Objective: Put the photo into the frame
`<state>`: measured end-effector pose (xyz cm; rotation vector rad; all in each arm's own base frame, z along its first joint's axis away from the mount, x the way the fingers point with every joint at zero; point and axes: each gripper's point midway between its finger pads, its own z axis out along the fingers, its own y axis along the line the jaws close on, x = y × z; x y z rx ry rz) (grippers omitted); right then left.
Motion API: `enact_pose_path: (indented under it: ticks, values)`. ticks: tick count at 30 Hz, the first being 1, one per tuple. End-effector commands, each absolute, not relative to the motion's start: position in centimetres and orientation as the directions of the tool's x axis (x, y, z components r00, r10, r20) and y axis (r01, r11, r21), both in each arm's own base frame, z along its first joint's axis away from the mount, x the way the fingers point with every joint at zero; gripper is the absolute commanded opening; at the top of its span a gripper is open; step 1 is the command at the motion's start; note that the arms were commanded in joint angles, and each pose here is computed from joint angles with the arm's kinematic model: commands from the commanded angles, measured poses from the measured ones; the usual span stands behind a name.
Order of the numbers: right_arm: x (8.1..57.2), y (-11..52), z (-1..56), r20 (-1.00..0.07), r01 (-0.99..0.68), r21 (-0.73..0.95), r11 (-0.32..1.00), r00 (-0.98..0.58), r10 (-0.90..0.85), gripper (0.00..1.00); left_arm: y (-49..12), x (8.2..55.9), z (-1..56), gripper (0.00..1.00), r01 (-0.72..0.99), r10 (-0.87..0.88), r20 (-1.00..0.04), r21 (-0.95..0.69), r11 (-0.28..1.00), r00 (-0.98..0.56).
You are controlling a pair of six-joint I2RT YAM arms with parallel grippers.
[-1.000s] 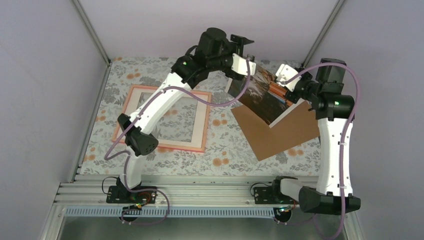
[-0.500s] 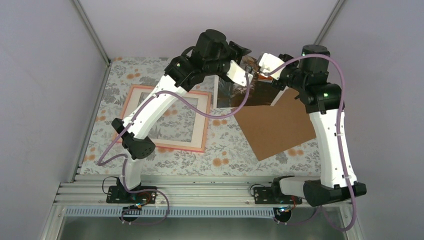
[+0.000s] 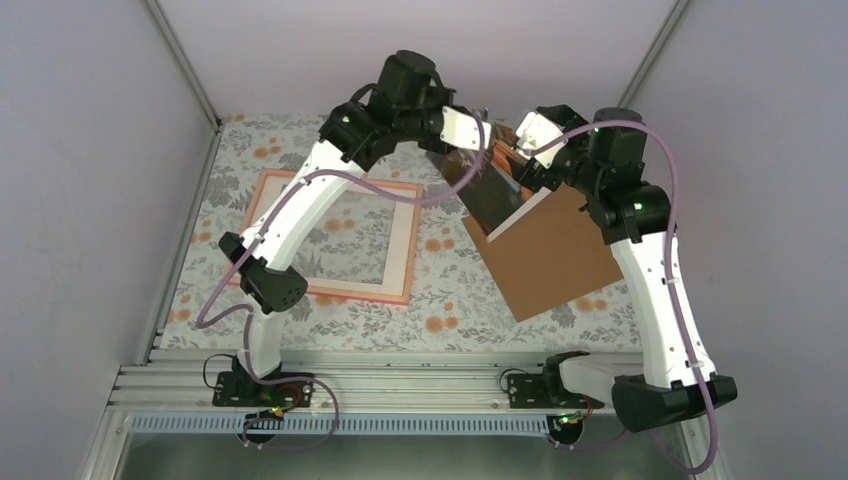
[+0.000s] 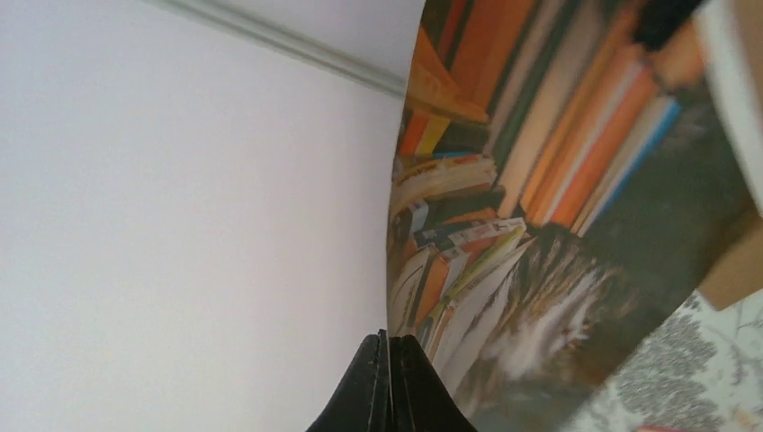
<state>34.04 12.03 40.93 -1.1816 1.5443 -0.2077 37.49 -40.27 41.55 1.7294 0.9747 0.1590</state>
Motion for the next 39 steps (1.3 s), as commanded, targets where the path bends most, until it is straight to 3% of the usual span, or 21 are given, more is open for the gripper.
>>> enact_pose_path:
  ticks: [1,3,5,8,13,19,27,31,39]
  values:
    - [33.4,13.0,44.0,-0.801,-0.535,-0.554,0.638,0.134,-0.583,1.0,-37.5,36.6,45.4,0.02,0.743,0.552,-0.697,0.64,0.193,0.457]
    - [33.6,13.3,44.7,-0.854,-0.541,-0.484,0.688,0.119,-0.507,1.0,-36.4,36.6,46.9,0.02,0.836,0.438,-0.846,0.457,0.303,0.303]
    - [33.8,13.4,46.2,-0.892,-0.533,-0.431,0.728,0.13,-0.433,1.0,-35.1,36.0,48.2,0.02,0.916,0.29,-0.947,0.231,0.327,0.135]
    - [33.9,13.3,49.7,-0.928,-0.522,-0.37,0.768,0.178,-0.327,1.0,-33.5,35.4,48.3,0.02,0.952,0.146,-0.987,-0.021,0.306,-0.068]
    - [34.2,13.1,54.0,-0.938,-0.499,-0.339,0.798,0.244,-0.246,1.0,-29.1,36.7,45.2,0.02,0.88,-0.012,-0.926,-0.363,0.306,-0.378]
    - [35.0,13.5,53.2,-0.942,-0.522,-0.332,0.786,0.229,-0.246,1.0,-23.9,37.0,37.6,0.02,0.664,-0.105,-0.726,-0.67,0.332,-0.68]
    - [37.4,14.8,44.5,-0.955,-0.626,-0.259,0.736,0.049,-0.294,1.0,-13.5,36.7,21.3,0.02,0.3,-0.18,-0.519,-0.706,0.641,-0.836]
    - [37.9,15.4,40.6,-0.95,-0.675,-0.209,0.707,-0.03,-0.309,1.0,-8.3,36.6,15.4,0.02,0.141,-0.256,-0.436,-0.694,0.706,-0.863]
    - [38.2,15.9,35.5,-0.93,-0.719,-0.154,0.677,-0.126,-0.346,1.0,-3.6,36.3,10.7,0.02,0.131,-0.183,-0.46,-0.569,0.812,-0.869]
